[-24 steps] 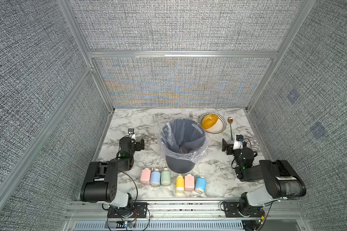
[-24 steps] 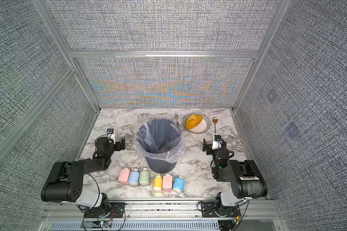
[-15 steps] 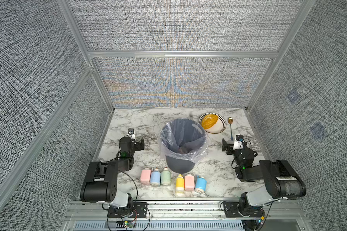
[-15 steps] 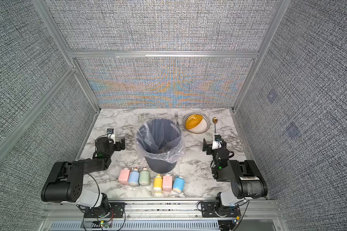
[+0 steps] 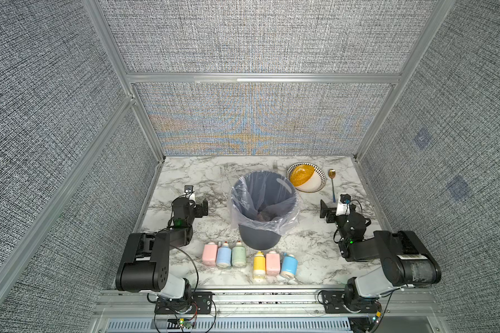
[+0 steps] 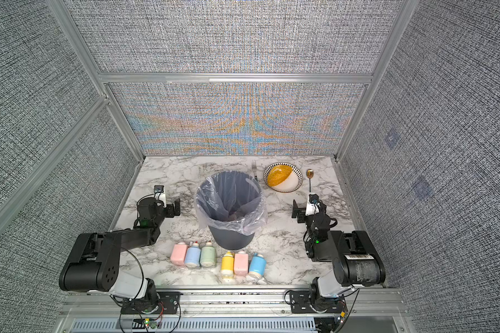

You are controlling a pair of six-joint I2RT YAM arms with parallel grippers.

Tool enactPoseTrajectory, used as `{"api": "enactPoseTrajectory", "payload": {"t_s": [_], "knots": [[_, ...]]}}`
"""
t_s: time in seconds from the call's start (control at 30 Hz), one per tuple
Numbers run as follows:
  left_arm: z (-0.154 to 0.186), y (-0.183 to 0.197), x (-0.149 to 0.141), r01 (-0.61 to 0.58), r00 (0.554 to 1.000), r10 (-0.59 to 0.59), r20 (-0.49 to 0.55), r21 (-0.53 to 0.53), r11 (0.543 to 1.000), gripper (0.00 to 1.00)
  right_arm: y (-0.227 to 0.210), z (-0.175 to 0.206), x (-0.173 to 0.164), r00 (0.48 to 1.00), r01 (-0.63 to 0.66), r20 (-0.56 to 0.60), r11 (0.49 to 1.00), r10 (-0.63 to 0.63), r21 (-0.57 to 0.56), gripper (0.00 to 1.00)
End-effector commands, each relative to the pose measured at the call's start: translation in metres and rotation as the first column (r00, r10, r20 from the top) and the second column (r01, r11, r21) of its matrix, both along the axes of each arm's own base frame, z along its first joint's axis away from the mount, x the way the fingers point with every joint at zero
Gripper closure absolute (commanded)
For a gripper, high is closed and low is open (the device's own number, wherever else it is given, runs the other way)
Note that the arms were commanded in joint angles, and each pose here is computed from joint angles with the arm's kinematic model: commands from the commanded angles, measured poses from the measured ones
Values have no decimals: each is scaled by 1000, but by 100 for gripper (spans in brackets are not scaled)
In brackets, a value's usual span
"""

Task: Take out the pencil sharpener tray and clean the shavings
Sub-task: Move the trash bin to the center of the board.

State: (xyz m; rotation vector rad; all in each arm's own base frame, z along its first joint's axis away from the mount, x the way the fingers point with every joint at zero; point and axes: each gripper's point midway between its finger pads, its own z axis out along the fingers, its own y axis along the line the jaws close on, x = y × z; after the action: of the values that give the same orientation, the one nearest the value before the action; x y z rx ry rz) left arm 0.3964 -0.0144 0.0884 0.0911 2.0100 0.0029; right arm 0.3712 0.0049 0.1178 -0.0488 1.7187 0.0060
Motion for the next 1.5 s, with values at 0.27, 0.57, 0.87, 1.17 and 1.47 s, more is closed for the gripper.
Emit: {"api": "enactPoseTrajectory", "payload": {"t_s": [0.27,0.57,0.87,1.17,1.47], "knots": [[42,14,-8,-101,995,101,19,-13,995,0,12,37,-6,998,-11,60,999,14,-45,2],[104,5,-32,-136,990,139,-4,-232,963,0,39,109,-29,998,-48,48,985,40,167,2],[154,-36,-106,10,1000,-9,5,-522,853,0,45,104,-69,980,14,-184,904,71,427,2],[144,-53,-150,24,999,-38,-3,-723,690,0,106,71,-106,890,-238,-167,744,425,625,2],[87,-105,-137,-16,928,-289,-234,-801,598,0,179,55,-137,761,-423,-182,690,622,587,3]]}}
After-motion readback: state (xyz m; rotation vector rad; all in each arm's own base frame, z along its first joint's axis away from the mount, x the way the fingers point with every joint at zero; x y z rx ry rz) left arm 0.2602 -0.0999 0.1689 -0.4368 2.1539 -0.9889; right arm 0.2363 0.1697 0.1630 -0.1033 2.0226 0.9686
